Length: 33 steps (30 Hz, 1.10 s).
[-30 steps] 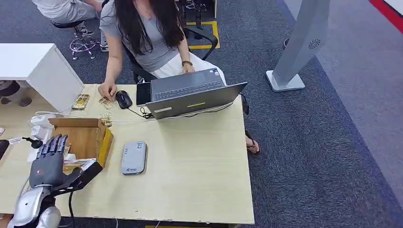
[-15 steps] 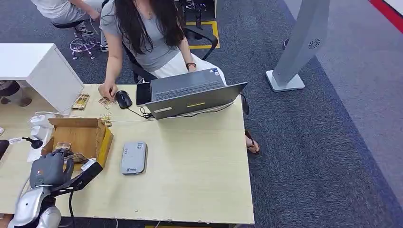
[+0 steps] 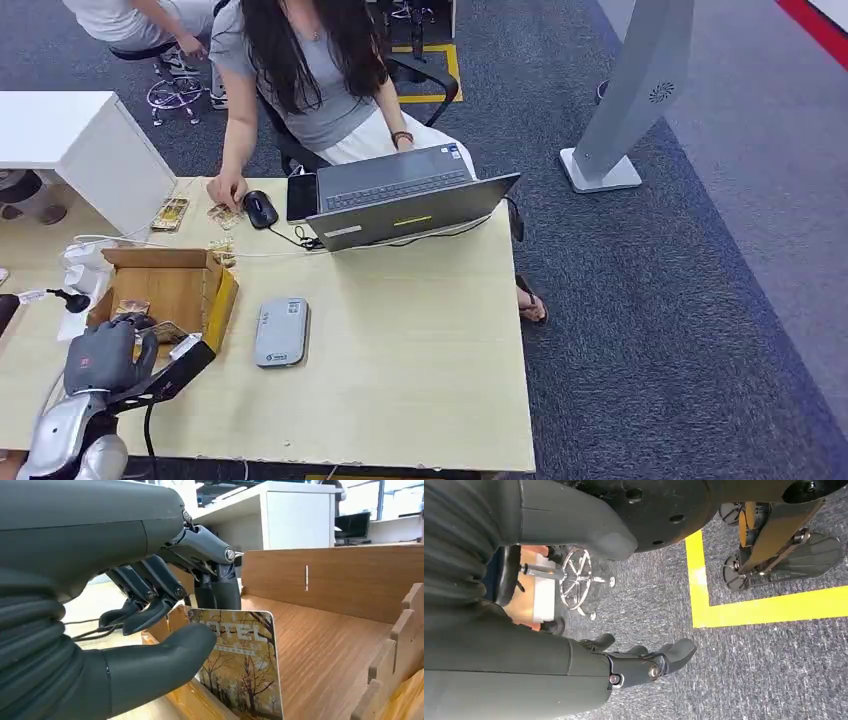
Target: Pass the card to the sensor for recognition and then transmit it.
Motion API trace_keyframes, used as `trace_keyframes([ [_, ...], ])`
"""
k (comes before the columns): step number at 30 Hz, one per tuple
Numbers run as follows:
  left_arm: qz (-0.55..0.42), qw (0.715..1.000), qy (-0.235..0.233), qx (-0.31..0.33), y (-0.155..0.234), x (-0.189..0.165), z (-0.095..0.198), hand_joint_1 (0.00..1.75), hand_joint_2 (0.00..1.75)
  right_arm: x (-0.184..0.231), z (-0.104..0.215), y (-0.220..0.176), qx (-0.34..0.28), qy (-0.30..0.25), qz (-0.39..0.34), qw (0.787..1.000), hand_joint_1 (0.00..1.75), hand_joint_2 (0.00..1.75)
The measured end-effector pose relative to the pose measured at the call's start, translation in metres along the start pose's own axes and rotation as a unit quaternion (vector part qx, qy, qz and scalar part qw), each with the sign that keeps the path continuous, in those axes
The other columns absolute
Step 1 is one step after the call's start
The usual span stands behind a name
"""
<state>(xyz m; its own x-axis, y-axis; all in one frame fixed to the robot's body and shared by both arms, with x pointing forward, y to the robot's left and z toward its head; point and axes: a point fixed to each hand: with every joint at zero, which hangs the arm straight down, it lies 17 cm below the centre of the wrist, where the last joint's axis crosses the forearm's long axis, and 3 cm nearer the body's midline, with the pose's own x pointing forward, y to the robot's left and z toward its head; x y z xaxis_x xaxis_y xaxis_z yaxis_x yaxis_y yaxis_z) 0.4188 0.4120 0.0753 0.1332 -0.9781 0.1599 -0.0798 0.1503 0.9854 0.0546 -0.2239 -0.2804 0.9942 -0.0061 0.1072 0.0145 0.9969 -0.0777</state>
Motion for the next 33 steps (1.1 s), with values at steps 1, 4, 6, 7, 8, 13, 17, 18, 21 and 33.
trace_keyframes([
  [1, 0.002, 1.000, 0.000, -0.003, -0.001, -0.001, 0.000, 1.75, 1.75, 0.000, 0.000, 0.000, 0.000, 0.000, 0.001, 1.000, 0.00, 1.75],
  [4, 0.005, 1.000, 0.002, -0.007, -0.003, -0.003, 0.000, 1.75, 1.75, 0.000, 0.000, 0.000, 0.001, 0.000, 0.001, 1.000, 0.00, 1.75],
  [6, 0.011, 1.000, -0.001, -0.010, -0.004, -0.002, 0.001, 1.75, 1.75, 0.000, 0.000, 0.000, 0.001, 0.000, 0.001, 1.000, 0.00, 1.75],
  [7, 0.013, 1.000, -0.003, -0.010, -0.005, -0.001, 0.001, 1.75, 1.75, 0.000, 0.000, 0.000, 0.001, -0.001, 0.002, 1.000, 0.00, 1.75],
  [8, 0.016, 1.000, -0.004, -0.006, -0.004, -0.001, 0.000, 1.75, 1.75, 0.000, 0.000, 0.000, 0.001, -0.001, 0.002, 1.000, 0.00, 1.75],
  [13, 0.021, 0.996, -0.024, 0.089, 0.057, 0.007, -0.033, 1.75, 1.75, 0.002, 0.000, 0.000, 0.000, -0.005, 0.012, 1.000, 0.00, 1.75],
  [17, 0.012, 0.989, -0.032, 0.147, 0.122, 0.013, -0.074, 1.75, 1.75, 0.004, 0.000, 0.000, 0.002, -0.007, 0.021, 1.000, 0.00, 1.75],
  [18, 0.012, 0.986, -0.034, 0.165, 0.140, 0.016, -0.083, 1.75, 1.75, 0.005, 0.000, 0.000, 0.002, -0.008, 0.023, 1.000, 0.00, 1.75],
  [21, 0.014, 0.978, -0.035, 0.206, 0.179, 0.023, -0.099, 1.75, 1.75, 0.006, 0.000, 0.000, 0.003, -0.009, 0.029, 1.000, 0.00, 1.75],
  [33, -0.064, 0.919, -0.056, 0.386, 0.330, 0.075, -0.134, 1.75, 1.75, 0.010, 0.000, 0.003, 0.006, -0.014, 0.076, 0.997, 0.00, 1.75],
])
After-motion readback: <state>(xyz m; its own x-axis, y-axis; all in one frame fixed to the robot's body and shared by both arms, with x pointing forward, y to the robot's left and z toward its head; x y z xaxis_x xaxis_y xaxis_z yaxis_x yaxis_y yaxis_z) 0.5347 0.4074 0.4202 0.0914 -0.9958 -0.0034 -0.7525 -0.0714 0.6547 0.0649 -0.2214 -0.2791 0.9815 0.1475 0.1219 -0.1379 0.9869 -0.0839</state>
